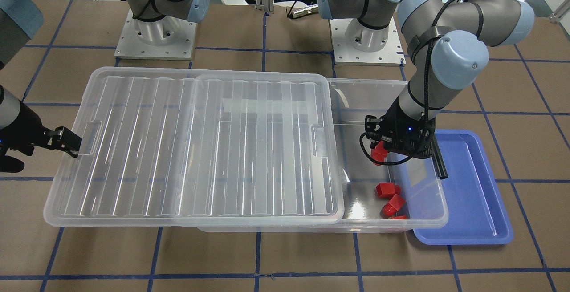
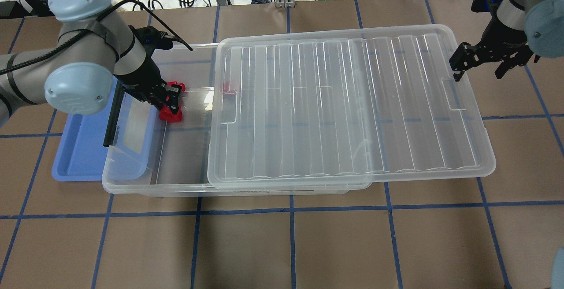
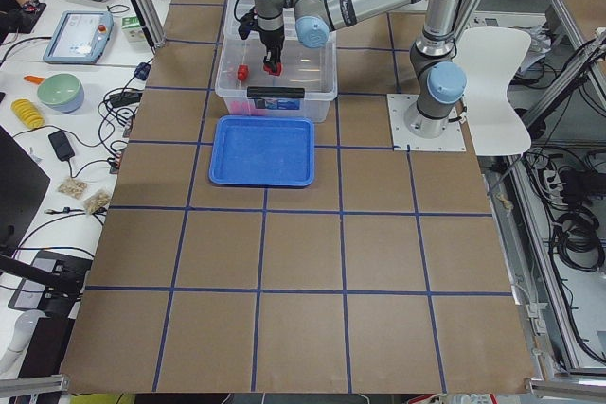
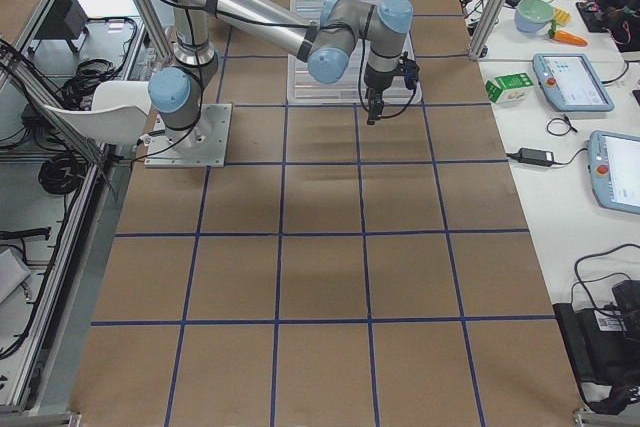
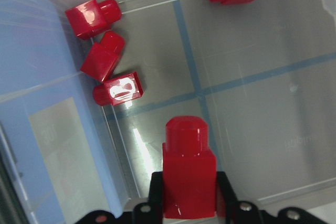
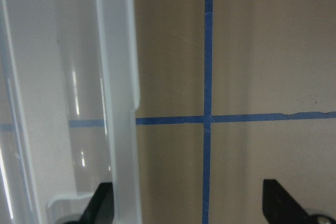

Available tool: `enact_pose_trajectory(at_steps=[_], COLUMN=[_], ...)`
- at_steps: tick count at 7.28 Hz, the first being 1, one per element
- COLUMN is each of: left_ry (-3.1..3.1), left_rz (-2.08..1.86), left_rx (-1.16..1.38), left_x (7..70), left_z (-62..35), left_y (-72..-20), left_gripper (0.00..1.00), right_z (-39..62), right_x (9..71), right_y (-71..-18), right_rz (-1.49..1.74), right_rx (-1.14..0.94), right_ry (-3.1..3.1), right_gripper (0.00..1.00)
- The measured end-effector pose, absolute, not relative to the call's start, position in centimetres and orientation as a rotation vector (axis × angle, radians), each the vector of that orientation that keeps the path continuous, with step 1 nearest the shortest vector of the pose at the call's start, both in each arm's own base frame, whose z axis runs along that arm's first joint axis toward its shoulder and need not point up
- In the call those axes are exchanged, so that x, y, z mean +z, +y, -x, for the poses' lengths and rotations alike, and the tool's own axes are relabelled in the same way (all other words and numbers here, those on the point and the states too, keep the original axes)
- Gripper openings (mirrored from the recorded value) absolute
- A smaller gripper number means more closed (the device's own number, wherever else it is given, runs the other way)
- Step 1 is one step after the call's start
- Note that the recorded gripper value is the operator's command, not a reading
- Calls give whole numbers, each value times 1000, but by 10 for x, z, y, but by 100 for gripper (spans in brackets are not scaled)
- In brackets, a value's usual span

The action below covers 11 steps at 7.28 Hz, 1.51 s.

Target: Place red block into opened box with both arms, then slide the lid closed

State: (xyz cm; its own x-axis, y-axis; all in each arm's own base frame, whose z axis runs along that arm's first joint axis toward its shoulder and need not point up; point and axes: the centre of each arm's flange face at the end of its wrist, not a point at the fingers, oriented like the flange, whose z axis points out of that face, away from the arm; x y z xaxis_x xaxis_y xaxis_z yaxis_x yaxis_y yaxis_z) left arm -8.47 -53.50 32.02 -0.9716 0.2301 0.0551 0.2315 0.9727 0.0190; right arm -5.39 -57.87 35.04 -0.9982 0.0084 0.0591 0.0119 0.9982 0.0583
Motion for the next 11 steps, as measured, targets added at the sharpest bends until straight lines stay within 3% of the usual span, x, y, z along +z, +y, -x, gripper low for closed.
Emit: enact_pose_trajectory(at_steps=[4, 5, 10, 11], left_ry=[-3066, -3067, -3076, -3085], left_rz=[317, 300, 272, 272], left_rx=[-83, -86, -62, -27], left_x=[285, 283, 288, 300], left_z=[83, 83, 82, 81], left_y=[-522, -521, -525, -529], left_gripper=[21, 67, 84, 94], right_z=[51, 50, 45, 42], right_x=[357, 360, 409, 423], right_y=[-577, -577, -580, -575], right_rz=[28, 27, 16, 14], right_rx=[-75, -70, -58, -59], right_ry=[-3085, -3084, -3086, -3087], right_gripper=[100, 100, 100, 100])
